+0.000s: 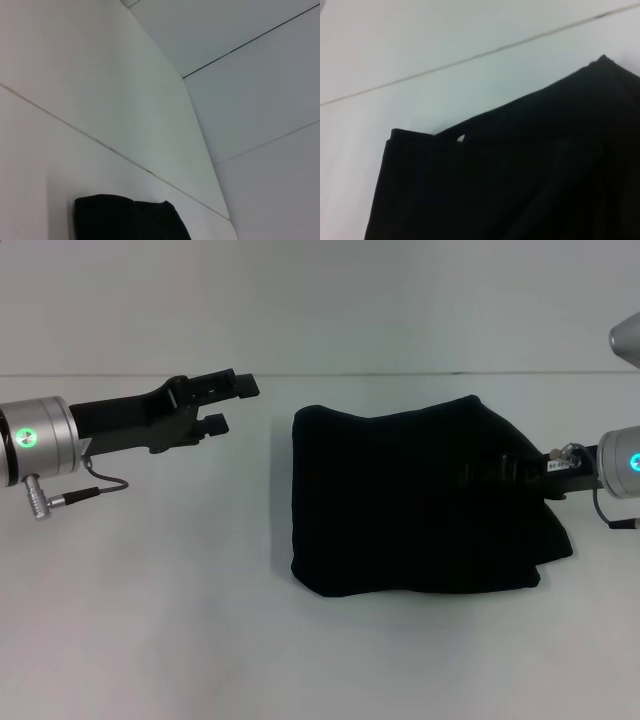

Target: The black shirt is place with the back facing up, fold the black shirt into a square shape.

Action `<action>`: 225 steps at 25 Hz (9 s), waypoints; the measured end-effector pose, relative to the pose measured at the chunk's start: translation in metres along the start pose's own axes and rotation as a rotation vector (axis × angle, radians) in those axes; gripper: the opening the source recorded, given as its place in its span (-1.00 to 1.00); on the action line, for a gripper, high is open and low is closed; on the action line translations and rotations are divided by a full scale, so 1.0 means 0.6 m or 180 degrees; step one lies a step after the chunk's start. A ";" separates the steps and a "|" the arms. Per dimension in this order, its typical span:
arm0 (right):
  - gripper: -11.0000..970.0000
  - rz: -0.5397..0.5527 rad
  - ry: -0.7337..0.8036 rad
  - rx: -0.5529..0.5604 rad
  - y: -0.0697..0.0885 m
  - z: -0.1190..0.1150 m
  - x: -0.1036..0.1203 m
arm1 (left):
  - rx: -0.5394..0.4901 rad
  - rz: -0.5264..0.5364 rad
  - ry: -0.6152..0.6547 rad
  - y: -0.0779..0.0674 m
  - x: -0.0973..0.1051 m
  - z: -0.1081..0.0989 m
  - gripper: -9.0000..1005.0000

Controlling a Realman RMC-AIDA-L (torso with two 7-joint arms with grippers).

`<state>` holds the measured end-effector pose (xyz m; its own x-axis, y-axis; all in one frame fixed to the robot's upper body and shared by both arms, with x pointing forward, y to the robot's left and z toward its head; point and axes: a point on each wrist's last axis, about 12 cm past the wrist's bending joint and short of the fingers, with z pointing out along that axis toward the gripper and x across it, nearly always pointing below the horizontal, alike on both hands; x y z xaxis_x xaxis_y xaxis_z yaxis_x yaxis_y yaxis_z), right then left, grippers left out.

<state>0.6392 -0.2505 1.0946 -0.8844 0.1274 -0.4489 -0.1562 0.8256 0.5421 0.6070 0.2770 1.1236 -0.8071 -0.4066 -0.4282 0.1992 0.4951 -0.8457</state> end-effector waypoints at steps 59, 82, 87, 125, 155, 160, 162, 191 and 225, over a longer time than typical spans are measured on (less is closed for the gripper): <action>-0.83 -0.0825 -0.0030 0.0592 0.058 -0.072 -0.119 | 0.0058 -0.0093 -0.0204 0.011 -0.008 -0.025 0.75; -0.57 -0.0745 -0.0048 0.1261 -0.006 -0.048 -0.102 | 0.0063 -0.0121 -0.0229 0.013 -0.007 -0.028 0.75; -0.15 -0.0606 -0.0438 0.1186 0.001 -0.082 -0.138 | 0.0060 -0.0124 -0.0232 0.014 -0.007 -0.028 0.75; 0.17 -0.0229 -0.0398 0.0083 0.034 -0.144 -0.152 | 0.0179 -0.0253 0.1028 0.005 0.063 -0.026 0.75; 0.16 -0.0143 -0.0382 -0.0009 0.034 -0.152 -0.150 | -0.0391 -0.0556 0.0863 0.007 0.148 0.153 0.71; 0.16 -0.0123 -0.0399 -0.0035 0.032 -0.153 -0.149 | -0.0421 -0.0513 0.0939 0.000 0.153 0.168 0.70; 0.16 -0.0123 -0.0403 -0.0040 0.032 -0.153 -0.148 | -0.0417 -0.0494 0.0943 -0.002 0.153 0.171 0.70; 0.17 -0.0104 -0.0390 -0.0052 0.029 -0.150 -0.145 | -0.0318 -0.0366 0.0962 0.019 0.147 0.130 -0.85; 0.21 -0.0490 -0.0498 -0.0295 0.023 -0.151 -0.132 | -0.0192 0.1432 0.0958 0.012 0.033 -0.102 0.18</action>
<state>0.6675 -0.2990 1.2021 -0.7694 0.0935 -0.6319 -0.3301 0.7888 0.5185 0.5584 0.3195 1.1289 -0.7748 0.0892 -0.6259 0.5366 0.6164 -0.5764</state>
